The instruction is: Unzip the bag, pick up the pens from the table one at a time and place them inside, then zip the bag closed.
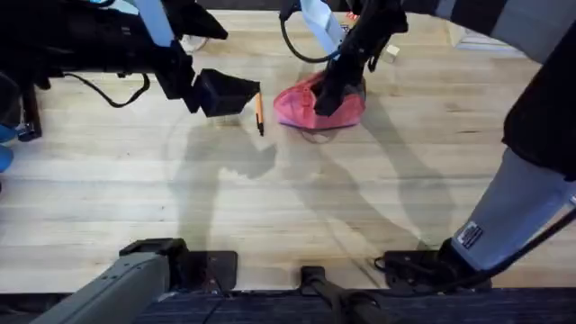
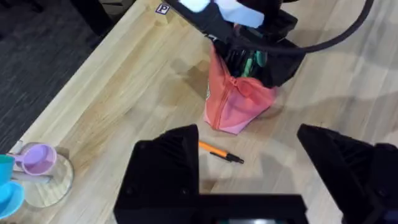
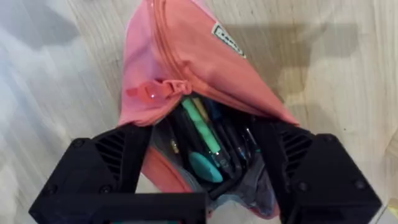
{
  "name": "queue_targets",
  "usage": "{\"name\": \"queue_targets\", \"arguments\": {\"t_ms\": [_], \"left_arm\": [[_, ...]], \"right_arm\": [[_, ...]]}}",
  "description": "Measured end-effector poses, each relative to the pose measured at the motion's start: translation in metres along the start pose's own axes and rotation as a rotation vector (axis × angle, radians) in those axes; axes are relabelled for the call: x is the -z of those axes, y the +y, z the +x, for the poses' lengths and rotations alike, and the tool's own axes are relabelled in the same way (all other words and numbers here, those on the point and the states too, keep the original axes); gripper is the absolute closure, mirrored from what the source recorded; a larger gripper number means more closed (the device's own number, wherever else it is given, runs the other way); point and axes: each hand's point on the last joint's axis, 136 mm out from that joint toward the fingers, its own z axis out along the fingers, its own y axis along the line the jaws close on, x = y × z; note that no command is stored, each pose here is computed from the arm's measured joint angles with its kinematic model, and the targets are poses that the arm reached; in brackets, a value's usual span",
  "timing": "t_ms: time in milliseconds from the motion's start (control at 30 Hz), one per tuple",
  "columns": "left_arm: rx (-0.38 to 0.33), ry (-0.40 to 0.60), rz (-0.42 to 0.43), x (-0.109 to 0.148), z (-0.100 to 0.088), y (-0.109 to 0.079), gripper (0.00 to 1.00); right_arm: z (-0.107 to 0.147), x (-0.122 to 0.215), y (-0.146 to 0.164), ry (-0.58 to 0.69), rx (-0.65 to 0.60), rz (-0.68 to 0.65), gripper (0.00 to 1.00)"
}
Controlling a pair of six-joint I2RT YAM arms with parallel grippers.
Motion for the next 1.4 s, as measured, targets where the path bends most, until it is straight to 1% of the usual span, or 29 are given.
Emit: {"name": "queue_targets", "arguments": {"t_ms": [267,400,500,633,700,767,833,933,1100,1167,1267,1400], "left_arm": [[-0.001,0.000,0.000,0.000,0.000,0.000,0.007],[-0.006,0.016,-0.011,0.000,0.003,0.002,0.007],[-0.007,0.025,-0.020,0.000,0.004,0.003,0.008],[-0.004,0.062,-0.049,0.000,0.011,0.008,0.008],[0.003,0.086,-0.064,0.000,0.016,0.012,0.007],[0.030,0.116,-0.083,-0.002,0.023,0.017,0.007],[0.084,0.148,-0.107,-0.005,0.030,0.024,0.007],[0.197,0.186,-0.144,-0.011,0.041,0.035,0.007],[0.443,0.223,-0.182,-0.023,0.059,0.048,0.008],[0.530,0.237,-0.187,-0.027,0.065,0.050,0.007],[0.622,0.251,-0.187,-0.033,0.073,0.052,0.007],[0.762,0.295,-0.173,-0.037,0.085,0.044,0.008]], "right_arm": [[0.004,0.000,0.002,0.020,-0.003,-0.003,0.004],[0.003,0.008,0.004,0.017,-0.022,0.005,0.004],[0.000,0.025,0.005,0.002,-0.059,0.038,0.005],[-0.001,0.063,0.011,-0.036,-0.091,0.093,0.005],[-0.001,0.081,0.010,-0.062,-0.100,0.125,0.005],[0.002,0.096,0.007,-0.084,-0.113,0.156,0.005],[0.007,0.109,0.003,-0.099,-0.133,0.184,0.005],[0.014,0.124,-0.003,-0.117,-0.160,0.217,0.005],[0.020,0.143,-0.006,-0.145,-0.181,0.257,0.005],[0.021,0.149,-0.006,-0.154,-0.182,0.269,0.005],[0.020,0.153,-0.004,-0.160,-0.180,0.275,0.005],[0.021,0.153,-0.003,-0.157,-0.181,0.271,0.005]]}}
